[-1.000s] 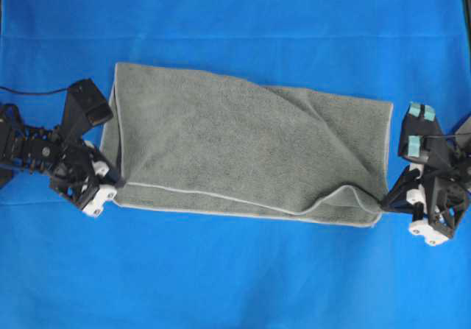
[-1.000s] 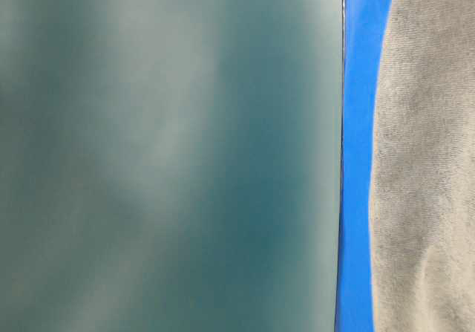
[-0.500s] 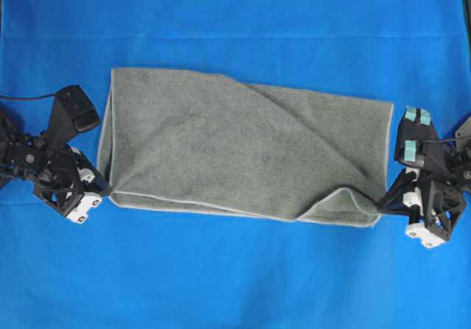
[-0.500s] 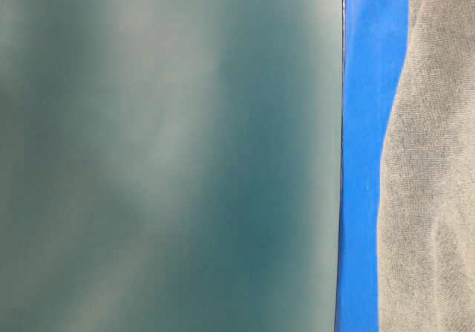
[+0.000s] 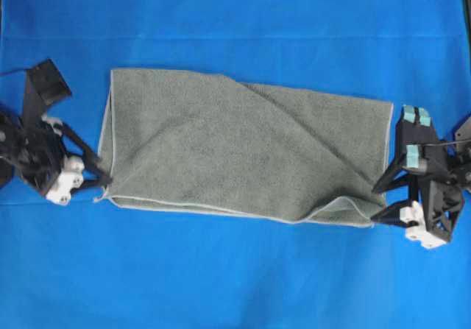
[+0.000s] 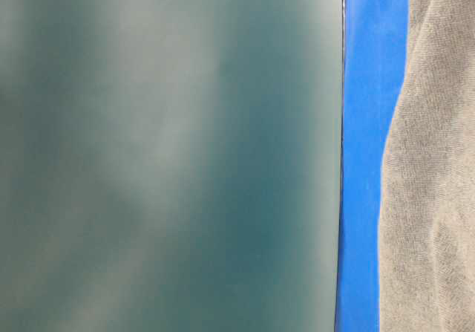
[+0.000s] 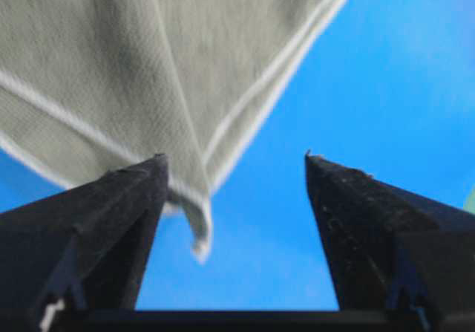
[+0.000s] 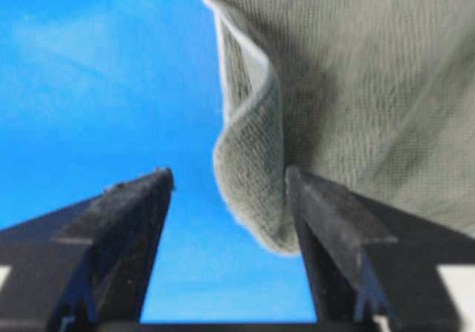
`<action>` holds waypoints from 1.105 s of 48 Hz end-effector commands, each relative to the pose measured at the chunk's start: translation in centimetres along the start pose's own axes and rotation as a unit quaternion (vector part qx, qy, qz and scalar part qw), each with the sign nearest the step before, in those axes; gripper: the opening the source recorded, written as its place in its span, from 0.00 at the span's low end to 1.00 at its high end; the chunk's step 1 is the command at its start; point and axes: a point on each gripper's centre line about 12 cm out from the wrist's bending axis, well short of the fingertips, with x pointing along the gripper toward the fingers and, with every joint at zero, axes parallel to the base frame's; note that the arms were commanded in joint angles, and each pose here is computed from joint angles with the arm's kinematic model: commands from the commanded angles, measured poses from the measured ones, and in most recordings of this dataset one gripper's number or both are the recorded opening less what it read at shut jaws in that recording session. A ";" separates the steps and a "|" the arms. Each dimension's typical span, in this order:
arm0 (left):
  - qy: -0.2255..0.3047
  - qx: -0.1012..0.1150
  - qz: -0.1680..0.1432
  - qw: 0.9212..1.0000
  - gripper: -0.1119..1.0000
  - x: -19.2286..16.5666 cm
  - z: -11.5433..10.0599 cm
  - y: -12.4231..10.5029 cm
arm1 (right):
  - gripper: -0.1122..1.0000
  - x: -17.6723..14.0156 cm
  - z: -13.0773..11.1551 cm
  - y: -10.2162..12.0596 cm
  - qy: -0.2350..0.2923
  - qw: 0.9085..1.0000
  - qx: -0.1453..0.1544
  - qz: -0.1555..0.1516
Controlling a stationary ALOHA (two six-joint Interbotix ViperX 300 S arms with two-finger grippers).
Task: Fold a large towel.
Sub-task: 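Grasp the towel's top corners with the left and right grippers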
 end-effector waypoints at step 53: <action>-0.004 0.234 0.210 0.949 0.80 7.2 9.4 12.8 | 0.67 3.3 2.3 -16.0 0.030 0.967 0.048 -0.248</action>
